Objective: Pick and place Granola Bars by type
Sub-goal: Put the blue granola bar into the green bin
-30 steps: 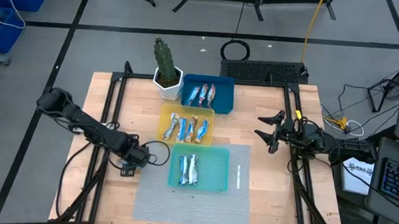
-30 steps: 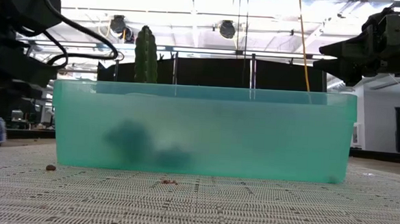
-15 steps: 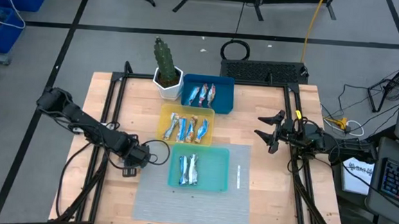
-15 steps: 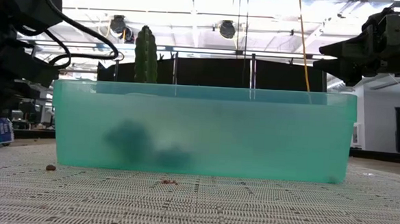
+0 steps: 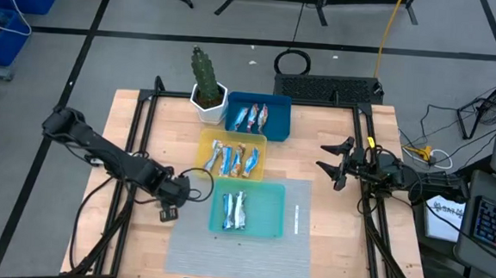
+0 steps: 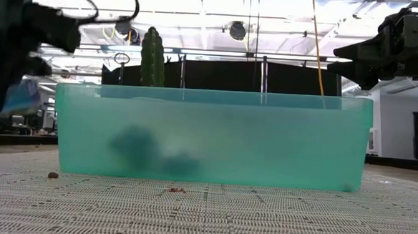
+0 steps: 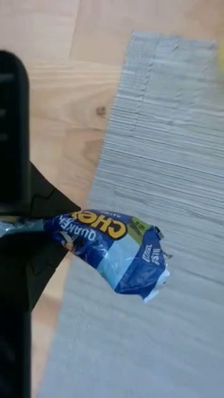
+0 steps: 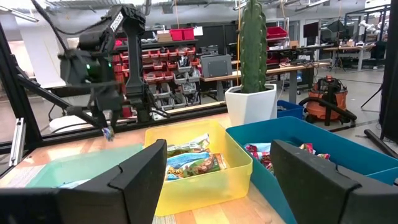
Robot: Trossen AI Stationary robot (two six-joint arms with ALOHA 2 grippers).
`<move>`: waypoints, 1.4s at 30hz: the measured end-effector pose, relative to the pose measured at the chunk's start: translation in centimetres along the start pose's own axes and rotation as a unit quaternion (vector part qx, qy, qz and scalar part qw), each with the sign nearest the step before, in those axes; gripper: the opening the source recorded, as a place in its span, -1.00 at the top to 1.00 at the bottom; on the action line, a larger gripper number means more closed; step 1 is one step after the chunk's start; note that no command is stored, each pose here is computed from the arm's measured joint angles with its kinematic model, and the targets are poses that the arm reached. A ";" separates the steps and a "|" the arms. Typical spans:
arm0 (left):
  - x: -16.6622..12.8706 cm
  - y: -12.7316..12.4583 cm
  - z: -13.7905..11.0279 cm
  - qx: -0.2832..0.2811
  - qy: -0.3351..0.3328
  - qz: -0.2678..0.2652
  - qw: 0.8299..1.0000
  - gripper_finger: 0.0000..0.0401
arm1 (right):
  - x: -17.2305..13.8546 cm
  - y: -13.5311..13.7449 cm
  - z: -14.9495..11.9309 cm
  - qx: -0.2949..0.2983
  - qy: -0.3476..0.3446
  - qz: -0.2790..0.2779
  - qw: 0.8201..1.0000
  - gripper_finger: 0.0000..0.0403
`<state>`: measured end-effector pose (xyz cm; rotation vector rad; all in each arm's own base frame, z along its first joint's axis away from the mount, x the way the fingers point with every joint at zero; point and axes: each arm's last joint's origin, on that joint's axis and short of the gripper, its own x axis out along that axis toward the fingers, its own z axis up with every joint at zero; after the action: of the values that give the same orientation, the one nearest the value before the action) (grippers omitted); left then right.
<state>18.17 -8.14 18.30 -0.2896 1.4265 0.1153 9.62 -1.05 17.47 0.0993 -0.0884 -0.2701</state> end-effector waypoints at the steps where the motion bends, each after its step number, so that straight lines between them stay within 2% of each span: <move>1: -0.5 -0.1 0.2 -0.002 -0.005 -0.002 1.000 0.87 | 0.0 0.0 0.0 0.000 0.000 0.000 1.000 -0.38; 4: -2.3 -0.7 0.7 -0.005 -0.020 -0.015 1.000 0.94 | 0.0 0.0 0.0 0.000 0.000 0.000 1.000 -0.38; 9: -5.8 -1.6 1.8 -0.034 -0.069 -0.043 0.996 0.88 | 0.0 0.0 0.0 0.000 0.000 0.000 1.000 -0.38; 12: -8.1 -2.1 2.5 -0.053 -0.106 -0.061 0.991 0.92 | 0.0 0.0 0.0 0.000 0.000 0.000 1.000 -0.38; 17: -11.8 -3.0 3.6 -0.083 -0.164 -0.094 0.978 0.92 | 0.0 0.0 0.0 0.000 0.000 0.000 1.000 -0.38; 24: -16.2 -3.5 4.7 -0.124 -0.253 -0.119 0.952 0.95 | 0.0 0.0 0.0 0.000 0.000 0.000 1.000 -0.38; 29: -17.3 -3.3 5.3 -0.182 -0.288 -0.111 0.934 0.94 | 0.0 0.0 0.0 0.000 0.000 0.000 1.000 -0.38; 33: -17.1 -3.7 6.6 -0.233 -0.297 -0.097 0.921 0.95 | 0.0 0.0 0.0 0.000 0.000 0.000 1.000 -0.38; 42: -16.8 -6.5 12.7 -0.301 -0.292 -0.076 0.905 0.95 | 0.0 0.0 0.0 0.000 0.000 0.000 1.000 -0.38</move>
<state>29.52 -9.45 37.12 -0.8016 0.7340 0.4799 9.62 -1.05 17.47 0.0993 -0.0884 -0.2701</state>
